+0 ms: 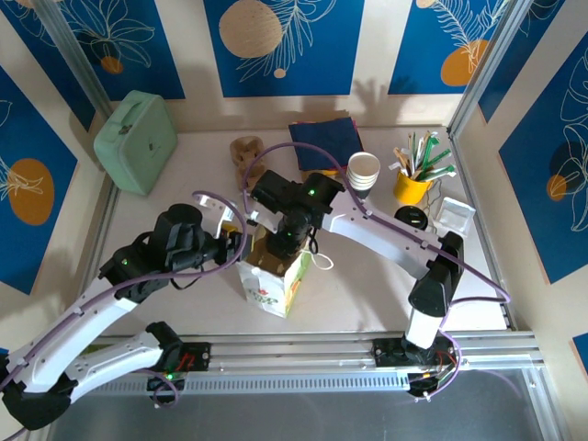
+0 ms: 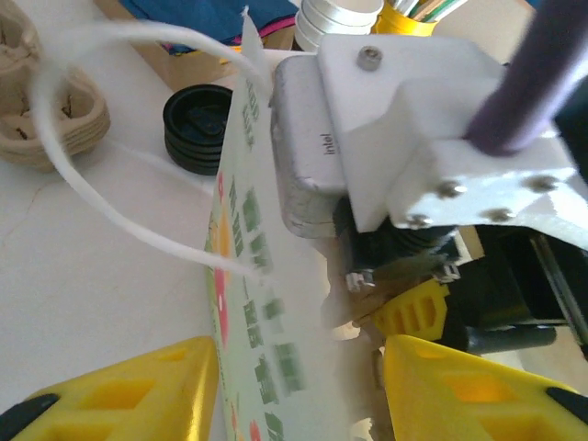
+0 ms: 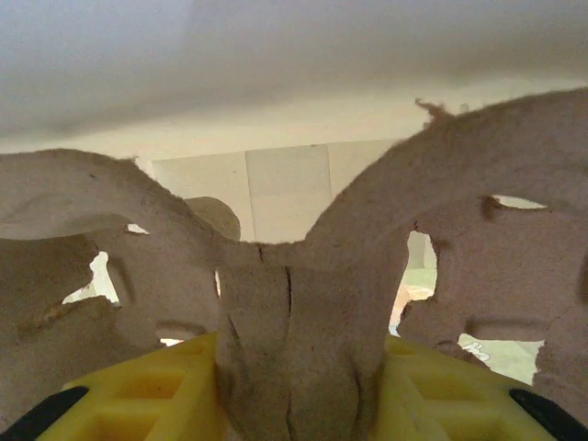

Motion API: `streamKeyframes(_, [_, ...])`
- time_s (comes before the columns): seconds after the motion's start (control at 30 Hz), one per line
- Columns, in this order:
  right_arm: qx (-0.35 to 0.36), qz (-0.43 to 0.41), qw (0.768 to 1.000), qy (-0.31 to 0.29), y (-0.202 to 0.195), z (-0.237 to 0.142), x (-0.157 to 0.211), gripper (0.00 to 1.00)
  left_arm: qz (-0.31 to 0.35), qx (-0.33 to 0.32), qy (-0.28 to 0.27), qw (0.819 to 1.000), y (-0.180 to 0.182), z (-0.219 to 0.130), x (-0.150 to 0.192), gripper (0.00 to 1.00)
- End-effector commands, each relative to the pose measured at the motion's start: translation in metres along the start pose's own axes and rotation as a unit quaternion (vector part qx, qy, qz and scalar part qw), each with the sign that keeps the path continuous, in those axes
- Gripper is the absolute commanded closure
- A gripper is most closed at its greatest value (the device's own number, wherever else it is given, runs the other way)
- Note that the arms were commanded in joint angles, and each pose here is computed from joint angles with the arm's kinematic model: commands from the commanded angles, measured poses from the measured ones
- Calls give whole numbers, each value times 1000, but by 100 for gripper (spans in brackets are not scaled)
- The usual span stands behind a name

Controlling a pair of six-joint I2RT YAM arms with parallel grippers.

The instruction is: Pack the takeout coffee

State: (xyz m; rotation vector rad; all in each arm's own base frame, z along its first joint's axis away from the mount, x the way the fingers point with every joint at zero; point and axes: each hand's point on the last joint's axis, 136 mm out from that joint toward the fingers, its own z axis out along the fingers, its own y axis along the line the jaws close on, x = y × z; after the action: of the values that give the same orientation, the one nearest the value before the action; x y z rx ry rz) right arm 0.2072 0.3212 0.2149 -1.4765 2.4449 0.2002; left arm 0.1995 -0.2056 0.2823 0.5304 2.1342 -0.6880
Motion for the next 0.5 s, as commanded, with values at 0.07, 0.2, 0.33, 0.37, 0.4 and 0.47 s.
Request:
streamKeyframes(0.07, [-13,2,1000,-13,1,-10,3,61,28,33,-16,999,-15,-15,-12,48])
streamKeyframes(0.2, [-14,4,1000,-11,0,-9,5,61,27,21,-2,999,-10,-6,-7,47])
streamKeyframes(0.33, [-22,5,1000,-16,1,-10,5,61,25,-4,18,1000,-2,6,-3,48])
streamKeyframes(0.37, [-25,6,1000,-17,1,-9,5,61,25,-9,19,999,0,8,-3,49])
streamKeyframes(0.4, [-27,6,999,-18,1,-8,5,61,24,-13,18,999,1,10,-4,50])
streamKeyframes(0.47, [-29,8,999,-18,2,-6,4,61,22,-27,14,999,6,12,-6,54])
